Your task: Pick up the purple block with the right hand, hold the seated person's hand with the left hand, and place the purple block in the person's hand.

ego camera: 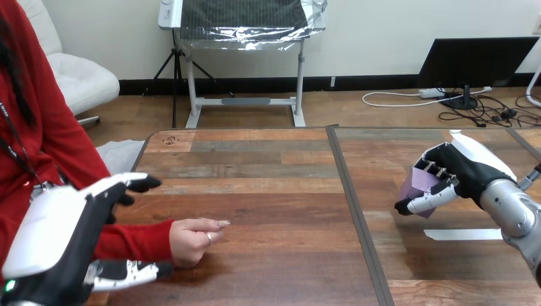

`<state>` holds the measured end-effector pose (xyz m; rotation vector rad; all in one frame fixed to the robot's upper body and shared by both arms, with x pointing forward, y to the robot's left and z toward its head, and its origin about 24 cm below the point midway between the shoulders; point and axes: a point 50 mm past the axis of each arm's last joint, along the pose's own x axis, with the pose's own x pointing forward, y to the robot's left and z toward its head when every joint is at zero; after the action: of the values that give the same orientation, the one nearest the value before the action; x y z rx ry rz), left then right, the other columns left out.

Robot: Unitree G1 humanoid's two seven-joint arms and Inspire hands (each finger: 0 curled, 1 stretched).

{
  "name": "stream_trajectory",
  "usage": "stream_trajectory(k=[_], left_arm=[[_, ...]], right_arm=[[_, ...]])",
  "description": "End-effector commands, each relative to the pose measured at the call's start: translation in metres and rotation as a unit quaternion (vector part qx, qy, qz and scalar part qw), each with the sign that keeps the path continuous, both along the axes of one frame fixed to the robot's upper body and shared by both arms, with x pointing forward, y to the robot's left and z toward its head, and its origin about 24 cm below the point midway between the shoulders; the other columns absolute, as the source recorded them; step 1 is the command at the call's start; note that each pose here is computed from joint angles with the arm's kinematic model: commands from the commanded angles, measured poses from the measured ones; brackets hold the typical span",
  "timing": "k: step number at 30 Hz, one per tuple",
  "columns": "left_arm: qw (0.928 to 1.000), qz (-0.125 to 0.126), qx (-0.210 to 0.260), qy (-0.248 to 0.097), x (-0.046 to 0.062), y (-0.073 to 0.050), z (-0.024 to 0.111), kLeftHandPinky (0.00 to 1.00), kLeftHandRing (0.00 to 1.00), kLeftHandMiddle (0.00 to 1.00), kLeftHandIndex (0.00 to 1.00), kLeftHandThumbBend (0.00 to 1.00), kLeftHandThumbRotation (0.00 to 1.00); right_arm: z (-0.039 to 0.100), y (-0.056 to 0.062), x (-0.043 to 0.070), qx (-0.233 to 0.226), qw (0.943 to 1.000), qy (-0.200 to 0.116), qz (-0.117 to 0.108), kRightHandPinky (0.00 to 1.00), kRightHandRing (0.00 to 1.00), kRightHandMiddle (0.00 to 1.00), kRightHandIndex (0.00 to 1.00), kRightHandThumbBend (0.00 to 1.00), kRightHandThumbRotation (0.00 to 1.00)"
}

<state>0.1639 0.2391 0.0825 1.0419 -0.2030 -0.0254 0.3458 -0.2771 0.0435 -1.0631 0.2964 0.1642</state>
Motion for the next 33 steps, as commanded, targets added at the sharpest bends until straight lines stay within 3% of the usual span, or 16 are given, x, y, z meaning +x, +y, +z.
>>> stream_trajectory(k=[1, 13, 28, 33], left_arm=[[0.9985, -0.024, 0.026, -0.042, 0.019, -0.004, 0.015, 0.54, 0.69, 0.74, 0.73, 1.0, 0.03], [0.9963, -0.038, 0.07, -0.033, 0.036, -0.004, 0.009, 0.59, 0.7, 0.74, 0.72, 1.0, 0.05], [0.9921, -0.036, 0.115, -0.037, 0.053, -0.003, 0.0, 0.63, 0.71, 0.74, 0.72, 1.0, 0.06], [0.9905, -0.03, 0.133, -0.018, 0.059, -0.003, -0.003, 0.65, 0.72, 0.75, 0.73, 1.0, 0.06]], right_arm=[[0.032, 0.007, 0.016, -0.003, 0.9973, -0.07, 0.021, 0.46, 0.46, 0.51, 0.52, 0.79, 0.0], [0.036, 0.01, 0.019, 0.001, 0.9964, -0.079, 0.031, 0.45, 0.46, 0.5, 0.52, 0.8, 0.0], [0.04, 0.012, 0.02, 0.0, 0.9954, -0.087, 0.04, 0.44, 0.45, 0.49, 0.51, 0.8, 0.0], [0.041, 0.013, 0.021, 0.004, 0.9953, -0.088, 0.04, 0.42, 0.44, 0.49, 0.51, 0.8, 0.0]])
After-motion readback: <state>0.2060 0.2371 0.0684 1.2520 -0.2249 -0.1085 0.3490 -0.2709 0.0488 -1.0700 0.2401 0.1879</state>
